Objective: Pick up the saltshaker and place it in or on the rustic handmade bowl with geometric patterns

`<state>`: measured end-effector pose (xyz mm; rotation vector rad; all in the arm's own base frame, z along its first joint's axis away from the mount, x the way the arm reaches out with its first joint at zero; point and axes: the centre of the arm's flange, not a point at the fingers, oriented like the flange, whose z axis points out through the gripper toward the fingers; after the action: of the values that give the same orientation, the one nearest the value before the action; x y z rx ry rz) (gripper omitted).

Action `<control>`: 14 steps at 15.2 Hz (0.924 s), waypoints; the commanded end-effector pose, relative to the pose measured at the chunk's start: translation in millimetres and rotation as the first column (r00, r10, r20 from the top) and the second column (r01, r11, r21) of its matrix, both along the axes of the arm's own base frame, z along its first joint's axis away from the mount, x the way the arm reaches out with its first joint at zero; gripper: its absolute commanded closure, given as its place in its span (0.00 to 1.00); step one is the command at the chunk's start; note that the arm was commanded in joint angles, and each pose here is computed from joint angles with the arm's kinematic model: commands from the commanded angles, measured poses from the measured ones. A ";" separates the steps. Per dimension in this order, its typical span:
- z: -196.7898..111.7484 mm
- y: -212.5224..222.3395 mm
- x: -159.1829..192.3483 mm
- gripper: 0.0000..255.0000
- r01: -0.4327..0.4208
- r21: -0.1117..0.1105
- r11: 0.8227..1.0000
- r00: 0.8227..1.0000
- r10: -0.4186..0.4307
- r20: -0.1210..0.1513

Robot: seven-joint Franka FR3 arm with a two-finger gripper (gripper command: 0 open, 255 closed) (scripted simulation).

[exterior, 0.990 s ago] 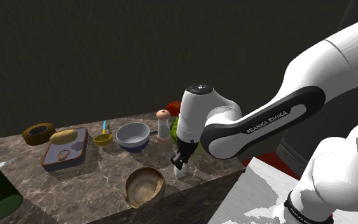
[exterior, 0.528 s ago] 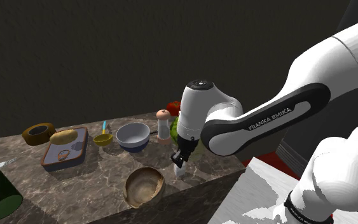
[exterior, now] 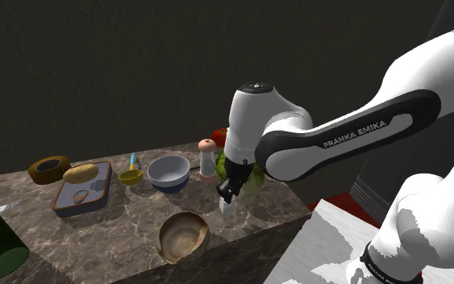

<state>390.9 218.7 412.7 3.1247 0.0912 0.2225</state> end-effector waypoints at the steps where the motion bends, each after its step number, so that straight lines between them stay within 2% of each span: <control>1: 9.9 -0.4 0.0 1.00 0.000 0.000 1.000 1.000 0.000 0.000; 14: 78.5 -0.4 0.0 1.00 0.000 0.000 1.000 1.000 0.000 0.000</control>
<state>390.2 218.4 485.5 3.1247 0.0914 0.2223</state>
